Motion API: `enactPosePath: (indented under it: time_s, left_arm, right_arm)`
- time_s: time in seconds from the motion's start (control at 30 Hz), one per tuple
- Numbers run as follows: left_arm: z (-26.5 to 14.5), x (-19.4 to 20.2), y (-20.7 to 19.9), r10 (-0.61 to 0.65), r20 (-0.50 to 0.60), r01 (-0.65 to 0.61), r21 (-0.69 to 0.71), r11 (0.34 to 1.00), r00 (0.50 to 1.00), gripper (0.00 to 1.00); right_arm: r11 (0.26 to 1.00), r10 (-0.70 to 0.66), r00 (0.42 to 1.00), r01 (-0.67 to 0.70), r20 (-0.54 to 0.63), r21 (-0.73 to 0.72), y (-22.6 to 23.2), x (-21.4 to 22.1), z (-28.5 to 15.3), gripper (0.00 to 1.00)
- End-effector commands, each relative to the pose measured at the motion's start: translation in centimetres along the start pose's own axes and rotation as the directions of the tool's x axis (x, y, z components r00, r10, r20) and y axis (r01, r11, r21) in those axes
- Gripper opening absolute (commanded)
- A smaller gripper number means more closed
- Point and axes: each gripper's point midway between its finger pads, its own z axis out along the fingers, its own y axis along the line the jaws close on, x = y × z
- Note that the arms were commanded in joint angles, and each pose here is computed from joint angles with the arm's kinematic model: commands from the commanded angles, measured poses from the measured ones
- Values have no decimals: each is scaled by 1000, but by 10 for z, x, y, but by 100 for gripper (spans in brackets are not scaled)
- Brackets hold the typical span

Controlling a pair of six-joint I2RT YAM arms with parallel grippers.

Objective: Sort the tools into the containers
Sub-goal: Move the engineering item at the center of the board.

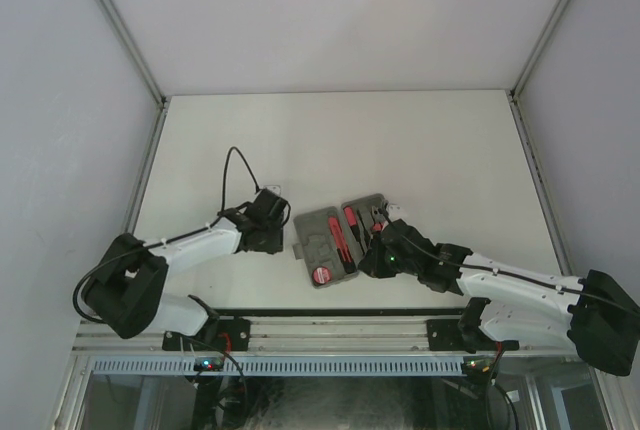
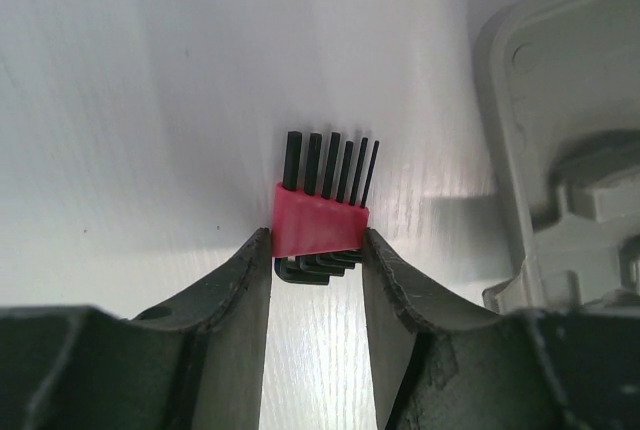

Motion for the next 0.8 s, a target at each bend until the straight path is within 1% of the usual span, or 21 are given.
enactPosePath:
  time_s: [0.0,0.23,0.43,0.67,0.77]
  left_arm:
    - [-4,24,4,-32,-51,33,17,999,998,42]
    - [-11,30,1,-66,-39,69,68,995,997,42]
    - [-18,29,-5,-81,-24,84,121,989,996,43]
    - [-16,31,1,-86,-23,87,90,992,996,43]
    - [-15,31,2,-90,-23,92,78,993,996,41]
  right_arm:
    - [999,11,1000,-10,28,-36,8,-8,2,9]
    - [999,16,1000,-15,24,-43,10,-8,3,9]
    - [997,25,999,-22,43,-80,20,-14,-1,9]
    - [995,13,999,-9,45,-104,34,-16,-1,9]
    - [995,13,999,-9,41,-98,34,-14,0,9]
